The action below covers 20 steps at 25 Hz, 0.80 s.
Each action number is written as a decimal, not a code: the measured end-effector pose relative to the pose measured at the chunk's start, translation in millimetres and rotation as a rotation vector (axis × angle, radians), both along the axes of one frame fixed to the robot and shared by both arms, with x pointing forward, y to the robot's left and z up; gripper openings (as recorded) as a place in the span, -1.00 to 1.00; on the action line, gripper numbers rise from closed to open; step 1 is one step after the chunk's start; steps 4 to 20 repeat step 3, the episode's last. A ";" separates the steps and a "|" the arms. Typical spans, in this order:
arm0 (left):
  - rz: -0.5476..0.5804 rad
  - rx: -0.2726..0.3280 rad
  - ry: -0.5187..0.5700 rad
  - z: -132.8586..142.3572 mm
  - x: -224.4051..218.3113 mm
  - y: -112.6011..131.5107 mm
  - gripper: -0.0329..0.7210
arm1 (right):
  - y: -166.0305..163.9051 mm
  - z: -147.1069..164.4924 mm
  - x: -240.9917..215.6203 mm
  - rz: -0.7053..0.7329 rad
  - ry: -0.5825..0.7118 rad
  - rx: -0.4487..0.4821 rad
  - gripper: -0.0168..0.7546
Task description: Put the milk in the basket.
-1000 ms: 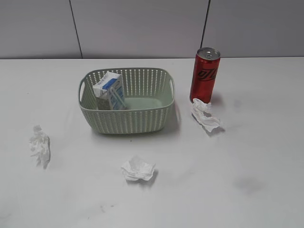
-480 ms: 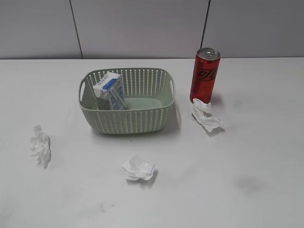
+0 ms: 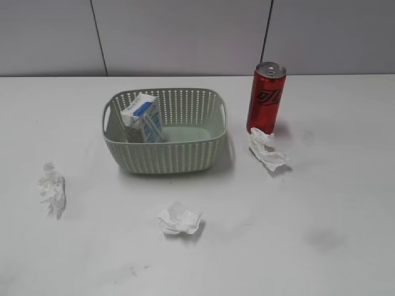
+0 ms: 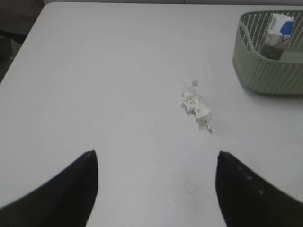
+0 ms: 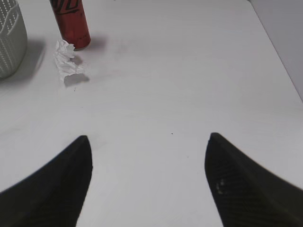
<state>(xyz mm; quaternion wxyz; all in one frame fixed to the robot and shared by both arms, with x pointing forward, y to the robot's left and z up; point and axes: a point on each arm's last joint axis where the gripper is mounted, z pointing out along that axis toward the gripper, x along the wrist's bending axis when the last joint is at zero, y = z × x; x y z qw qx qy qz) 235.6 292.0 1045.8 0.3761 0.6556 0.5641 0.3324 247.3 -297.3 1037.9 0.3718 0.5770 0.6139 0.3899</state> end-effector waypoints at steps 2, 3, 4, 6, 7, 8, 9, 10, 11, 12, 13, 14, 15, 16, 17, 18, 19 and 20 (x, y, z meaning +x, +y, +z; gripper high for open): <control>0.008 -0.001 -0.010 0.0 -1.4 -0.1 0.65 | 0.0 0.0 0.0 0.000 0.000 0.000 0.57; 0.009 -0.001 -0.012 0.0 -1.7 -0.1 0.65 | 0.0 0.0 0.0 0.000 0.000 0.000 0.57; 0.009 -0.001 -0.012 0.0 -1.7 -0.1 0.65 | 0.0 0.0 0.0 0.000 0.000 0.000 0.57; 0.009 -0.001 -0.012 0.0 -1.7 -0.1 0.65 | 0.0 0.0 0.0 0.000 0.000 0.000 0.57; 0.009 -0.001 -0.012 0.0 -1.7 -0.1 0.65 | 0.0 0.0 0.0 0.000 0.000 0.000 0.57; 0.009 -0.001 -0.012 0.0 -1.7 -0.1 0.65 | 0.0 0.0 0.0 0.000 0.000 0.000 0.57; 0.009 -0.001 -0.012 0.0 -1.7 -0.1 0.65 | 0.0 0.0 0.0 0.000 0.000 0.000 0.57; 0.009 -0.001 -0.012 0.0 -1.7 -0.1 0.65 | 0.0 0.0 0.0 0.000 0.000 0.000 0.57; 0.009 -0.001 -0.012 0.0 -1.7 -0.1 0.65 | 0.0 0.0 0.0 0.000 0.000 0.000 0.57; 0.009 -0.001 -0.012 0.0 -1.7 -0.1 0.65 | 0.0 0.0 0.0 0.000 0.000 0.000 0.57; 0.009 -0.001 -0.012 0.0 -1.7 -0.1 0.65 | 0.0 0.0 0.0 0.000 0.000 0.000 0.57; 0.009 -0.001 -0.012 0.0 -1.7 -0.1 0.65 | 0.0 0.0 0.0 0.000 0.000 0.000 0.57; 0.009 -0.001 -0.012 0.0 -1.7 -0.1 0.65 | 0.0 0.0 0.0 0.000 0.000 0.000 0.57; 0.009 -0.001 -0.012 0.0 -1.7 -0.1 0.65 | 0.0 0.0 0.0 0.000 0.000 0.000 0.57; 0.009 -0.001 -0.012 0.0 -1.7 -0.1 0.65 | 0.0 0.0 0.0 0.000 0.000 0.000 0.57; 0.009 -0.001 -0.012 0.0 -1.7 -0.1 0.65 | 0.0 0.0 0.0 0.000 0.000 0.000 0.57; 0.009 -0.001 -0.012 0.0 -1.7 -0.1 0.65 | 0.0 0.0 0.0 0.000 0.000 0.000 0.57; 0.009 -0.001 -0.012 0.0 -1.7 -0.1 0.65 | 0.0 0.0 0.0 0.000 0.000 0.000 0.57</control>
